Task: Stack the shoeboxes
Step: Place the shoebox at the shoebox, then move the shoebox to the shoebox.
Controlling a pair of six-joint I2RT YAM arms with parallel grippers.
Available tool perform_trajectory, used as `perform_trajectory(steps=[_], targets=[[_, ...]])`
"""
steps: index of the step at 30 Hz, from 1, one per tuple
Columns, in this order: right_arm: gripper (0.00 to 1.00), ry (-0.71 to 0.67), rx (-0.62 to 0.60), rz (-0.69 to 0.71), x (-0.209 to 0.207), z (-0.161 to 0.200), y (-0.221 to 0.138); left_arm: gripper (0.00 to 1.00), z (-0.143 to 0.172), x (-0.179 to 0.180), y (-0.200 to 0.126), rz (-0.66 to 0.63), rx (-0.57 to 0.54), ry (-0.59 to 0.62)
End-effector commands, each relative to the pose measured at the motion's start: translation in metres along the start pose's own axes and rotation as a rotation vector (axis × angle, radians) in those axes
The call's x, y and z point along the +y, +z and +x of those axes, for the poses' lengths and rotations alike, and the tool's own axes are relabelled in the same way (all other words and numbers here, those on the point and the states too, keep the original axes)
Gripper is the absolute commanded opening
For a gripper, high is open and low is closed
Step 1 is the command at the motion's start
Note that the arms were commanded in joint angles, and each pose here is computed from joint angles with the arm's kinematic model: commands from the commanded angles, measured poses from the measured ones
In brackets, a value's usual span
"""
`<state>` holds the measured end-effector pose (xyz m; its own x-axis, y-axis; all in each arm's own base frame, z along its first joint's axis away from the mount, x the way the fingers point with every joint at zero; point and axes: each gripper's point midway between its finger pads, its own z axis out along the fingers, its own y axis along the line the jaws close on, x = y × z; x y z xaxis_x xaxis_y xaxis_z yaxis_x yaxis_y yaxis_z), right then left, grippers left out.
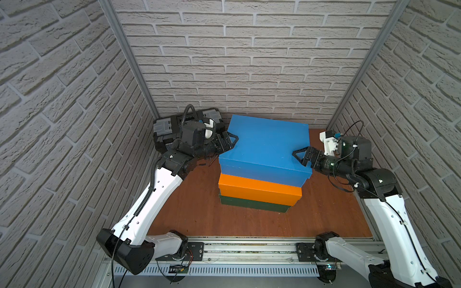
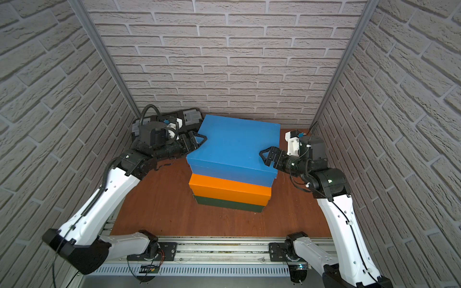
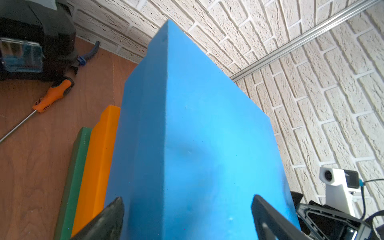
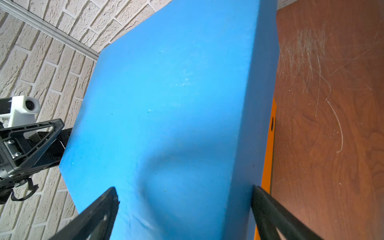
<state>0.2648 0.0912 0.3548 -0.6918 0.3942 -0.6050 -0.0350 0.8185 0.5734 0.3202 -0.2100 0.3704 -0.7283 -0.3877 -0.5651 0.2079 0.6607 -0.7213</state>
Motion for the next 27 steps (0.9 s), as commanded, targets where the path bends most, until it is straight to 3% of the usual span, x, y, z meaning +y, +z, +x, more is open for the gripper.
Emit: perform_trajectory(steps=[1,8,15,22,27], targets=[[1.0,-0.055,-0.016,0.013,-0.004,-0.007,-0.003,0.96,-0.014,-0.006,-0.01,0.054,-0.037,0.032],[1.0,-0.03,-0.039,0.019,-0.013,-0.025,0.004,0.95,-0.037,0.008,-0.013,0.002,-0.069,0.082],[0.99,-0.042,-0.059,-0.032,0.0,-0.054,0.021,0.91,-0.055,0.001,0.014,0.009,-0.033,0.13],[0.89,-0.005,0.005,-0.098,0.003,-0.05,0.046,0.86,-0.039,-0.002,0.036,0.014,0.045,0.157],[0.81,-0.004,0.002,-0.116,0.005,-0.043,0.04,0.8,-0.021,-0.008,0.037,0.025,0.08,0.175]])
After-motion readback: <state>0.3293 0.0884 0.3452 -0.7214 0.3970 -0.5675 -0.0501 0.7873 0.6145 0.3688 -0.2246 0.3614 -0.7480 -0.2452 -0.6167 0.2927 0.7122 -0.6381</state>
